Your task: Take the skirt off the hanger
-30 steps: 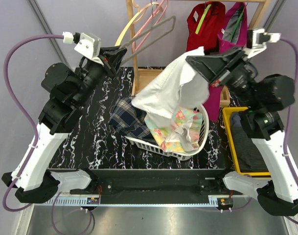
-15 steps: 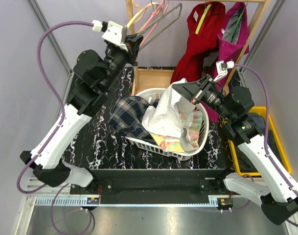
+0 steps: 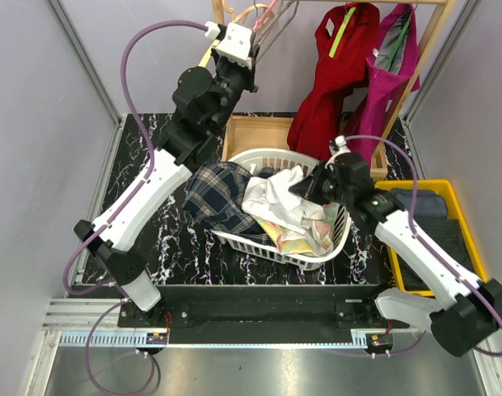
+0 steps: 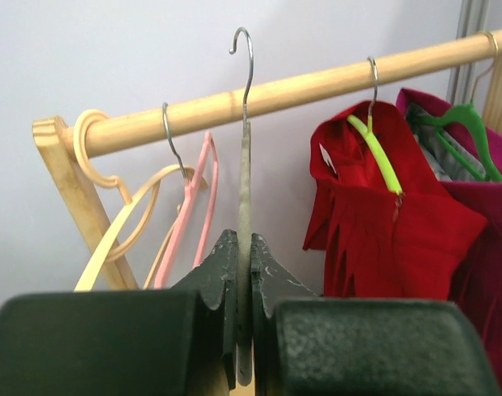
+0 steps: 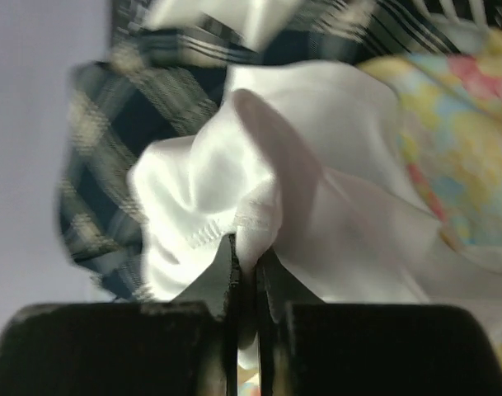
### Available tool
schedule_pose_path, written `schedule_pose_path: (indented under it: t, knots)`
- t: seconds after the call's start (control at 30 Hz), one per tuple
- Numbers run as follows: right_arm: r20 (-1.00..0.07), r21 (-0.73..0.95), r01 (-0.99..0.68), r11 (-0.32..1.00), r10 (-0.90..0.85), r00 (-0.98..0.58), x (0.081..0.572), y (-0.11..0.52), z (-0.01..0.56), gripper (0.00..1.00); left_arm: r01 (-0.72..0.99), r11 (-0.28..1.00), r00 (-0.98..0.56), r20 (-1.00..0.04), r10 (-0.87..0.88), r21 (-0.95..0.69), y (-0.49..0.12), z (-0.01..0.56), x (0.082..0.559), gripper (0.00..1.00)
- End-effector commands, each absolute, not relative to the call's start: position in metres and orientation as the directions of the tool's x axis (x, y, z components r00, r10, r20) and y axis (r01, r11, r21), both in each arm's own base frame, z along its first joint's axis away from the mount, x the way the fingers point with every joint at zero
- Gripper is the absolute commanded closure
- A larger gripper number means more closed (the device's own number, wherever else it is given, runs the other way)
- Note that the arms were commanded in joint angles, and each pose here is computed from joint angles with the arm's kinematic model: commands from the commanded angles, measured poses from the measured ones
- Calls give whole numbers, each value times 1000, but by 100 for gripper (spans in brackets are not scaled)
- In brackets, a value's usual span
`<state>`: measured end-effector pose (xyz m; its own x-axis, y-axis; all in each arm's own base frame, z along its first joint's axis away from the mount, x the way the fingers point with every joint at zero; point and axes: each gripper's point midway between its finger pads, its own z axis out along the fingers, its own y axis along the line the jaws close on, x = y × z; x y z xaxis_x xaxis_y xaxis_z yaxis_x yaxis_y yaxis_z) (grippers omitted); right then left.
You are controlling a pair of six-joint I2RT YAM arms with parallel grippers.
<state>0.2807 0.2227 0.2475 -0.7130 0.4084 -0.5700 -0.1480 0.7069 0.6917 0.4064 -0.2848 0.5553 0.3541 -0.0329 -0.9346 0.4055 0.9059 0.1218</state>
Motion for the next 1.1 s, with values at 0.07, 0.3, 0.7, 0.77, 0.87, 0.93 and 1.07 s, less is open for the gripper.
schedule_pose_path:
  t: [0.07,0.3,0.7,0.77,0.87,0.93,1.07]
  knots:
    - [-505,586,-57,808,309,-806,274,212,177,86,326,944,490,-864,-120,54,-272,614,418,100]
    - [-447,562,-16,827,288,-847,258,206,148,47,321,946,436,-894,-102,49,-276,586,436,100]
    - [-611,659,-143,739,414,-674,251,194,255,35,319,947,344,-936,-74,42,-282,536,451,100]
    - [-618,673,-167,721,424,-662,249,195,270,34,315,948,341,-937,-74,40,-282,534,453,100]
    - [-612,697,-184,693,441,-657,245,197,284,34,310,950,331,-942,-64,45,-282,528,456,100]
    - [-614,707,-196,679,453,-646,243,197,294,33,304,952,317,-947,-53,49,-281,520,458,100]
    - [-633,713,-225,664,471,-614,239,194,312,27,302,952,307,-951,-48,49,-277,512,453,100]
